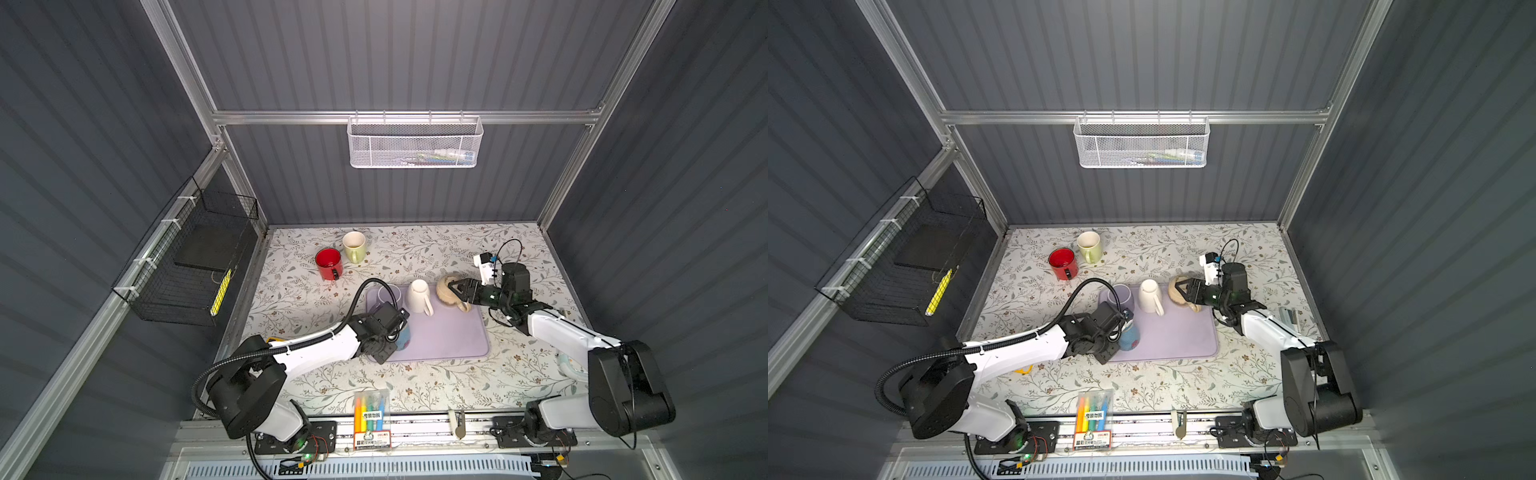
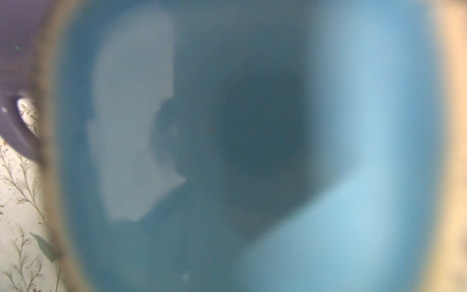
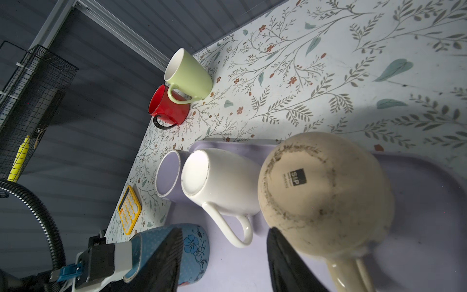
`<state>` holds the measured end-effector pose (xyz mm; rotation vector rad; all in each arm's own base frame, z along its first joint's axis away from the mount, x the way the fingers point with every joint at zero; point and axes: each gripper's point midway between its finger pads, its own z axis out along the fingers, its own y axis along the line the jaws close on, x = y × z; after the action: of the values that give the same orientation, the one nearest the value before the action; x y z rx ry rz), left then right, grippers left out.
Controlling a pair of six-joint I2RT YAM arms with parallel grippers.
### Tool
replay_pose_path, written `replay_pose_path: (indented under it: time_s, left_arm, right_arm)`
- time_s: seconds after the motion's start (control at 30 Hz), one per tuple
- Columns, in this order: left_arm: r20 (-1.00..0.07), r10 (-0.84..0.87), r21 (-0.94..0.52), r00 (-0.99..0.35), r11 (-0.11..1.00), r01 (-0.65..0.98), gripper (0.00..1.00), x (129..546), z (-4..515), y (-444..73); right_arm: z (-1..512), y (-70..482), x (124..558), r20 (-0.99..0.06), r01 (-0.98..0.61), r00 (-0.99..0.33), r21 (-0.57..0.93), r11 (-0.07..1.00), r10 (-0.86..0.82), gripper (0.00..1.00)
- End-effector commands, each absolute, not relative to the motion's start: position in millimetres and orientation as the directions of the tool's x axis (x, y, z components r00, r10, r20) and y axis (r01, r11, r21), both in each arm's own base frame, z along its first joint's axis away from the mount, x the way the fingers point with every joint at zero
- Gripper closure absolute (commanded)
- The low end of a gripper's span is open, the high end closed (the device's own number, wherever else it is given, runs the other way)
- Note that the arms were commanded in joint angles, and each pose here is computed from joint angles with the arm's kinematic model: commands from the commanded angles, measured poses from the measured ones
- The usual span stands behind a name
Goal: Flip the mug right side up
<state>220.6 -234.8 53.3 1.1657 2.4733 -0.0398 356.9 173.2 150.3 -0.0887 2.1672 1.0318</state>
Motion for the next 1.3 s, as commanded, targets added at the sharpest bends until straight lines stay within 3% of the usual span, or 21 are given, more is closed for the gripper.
replay_pose_path:
  time_s: [0.0, 0.5, 0.93, 1.27]
  left_arm:
    - [-0.338, 0.746, 0.146, -0.574, 0.644, 0.751, 0.76, 218.0, 48.7, -232.4]
    - [-0.490, 0.704, 0.142, -0.514, 0.646, 0.750, 0.96, 229.9, 82.6, -249.8]
    - [-0.654, 0.611, 0.082, -0.446, 0.644, 0.761, 1.00, 247.7, 125.3, -286.0]
    - [-0.798, 0.414, -0.073, -0.438, 0.655, 0.752, 1.00, 265.3, 176.1, -299.5]
  right_arm:
    - [153.8, 171.5, 354.7, -0.646, -0.358, -0.727, 0.647, 0.673, 0.234, 0.44]
    - [155.8, 171.6, 357.1, -0.641, -0.352, -0.729, 0.653, 0.670, 0.242, 0.44]
    - [159.8, 162.8, 352.7, -0.650, -0.341, -0.717, 0.644, 0.685, 0.254, 0.44]
    - [161.4, 150.6, 349.0, -0.634, -0.323, -0.710, 0.681, 0.657, 0.308, 0.44]
